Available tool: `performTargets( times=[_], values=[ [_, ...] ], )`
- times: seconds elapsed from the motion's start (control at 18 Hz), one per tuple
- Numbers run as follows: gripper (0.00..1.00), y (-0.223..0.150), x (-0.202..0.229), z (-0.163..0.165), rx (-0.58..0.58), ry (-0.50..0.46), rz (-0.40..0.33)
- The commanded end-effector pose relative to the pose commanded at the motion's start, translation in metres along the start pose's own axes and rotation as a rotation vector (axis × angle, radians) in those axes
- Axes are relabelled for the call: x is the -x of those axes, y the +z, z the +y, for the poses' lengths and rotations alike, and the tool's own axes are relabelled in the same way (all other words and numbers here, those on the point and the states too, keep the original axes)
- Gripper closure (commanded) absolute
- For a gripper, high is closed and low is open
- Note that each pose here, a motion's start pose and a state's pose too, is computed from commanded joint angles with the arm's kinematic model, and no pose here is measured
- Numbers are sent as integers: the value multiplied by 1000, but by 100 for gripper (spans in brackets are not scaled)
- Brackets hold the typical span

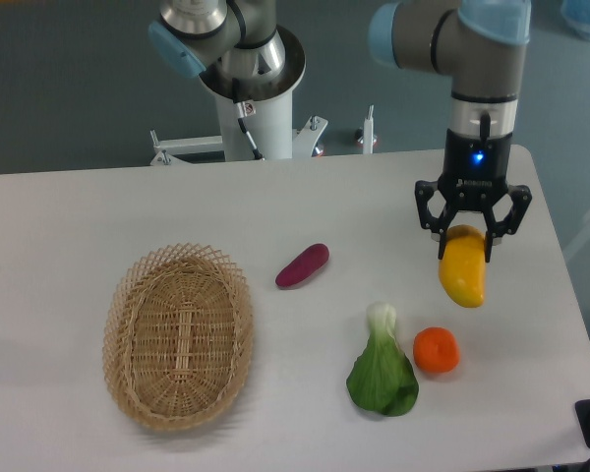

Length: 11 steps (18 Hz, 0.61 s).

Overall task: Pick up the mango from the table
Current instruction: 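Lift the grasped yellow mango up off the table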

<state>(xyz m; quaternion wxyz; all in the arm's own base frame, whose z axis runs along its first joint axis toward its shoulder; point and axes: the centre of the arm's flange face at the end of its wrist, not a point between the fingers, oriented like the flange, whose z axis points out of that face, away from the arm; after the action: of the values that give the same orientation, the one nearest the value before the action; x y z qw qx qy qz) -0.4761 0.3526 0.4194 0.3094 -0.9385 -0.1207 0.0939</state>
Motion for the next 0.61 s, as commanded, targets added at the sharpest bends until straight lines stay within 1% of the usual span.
performTargets(
  times=[0.61],
  values=[
    [48,-8,-5,0,-5,7,-5]
  ],
)
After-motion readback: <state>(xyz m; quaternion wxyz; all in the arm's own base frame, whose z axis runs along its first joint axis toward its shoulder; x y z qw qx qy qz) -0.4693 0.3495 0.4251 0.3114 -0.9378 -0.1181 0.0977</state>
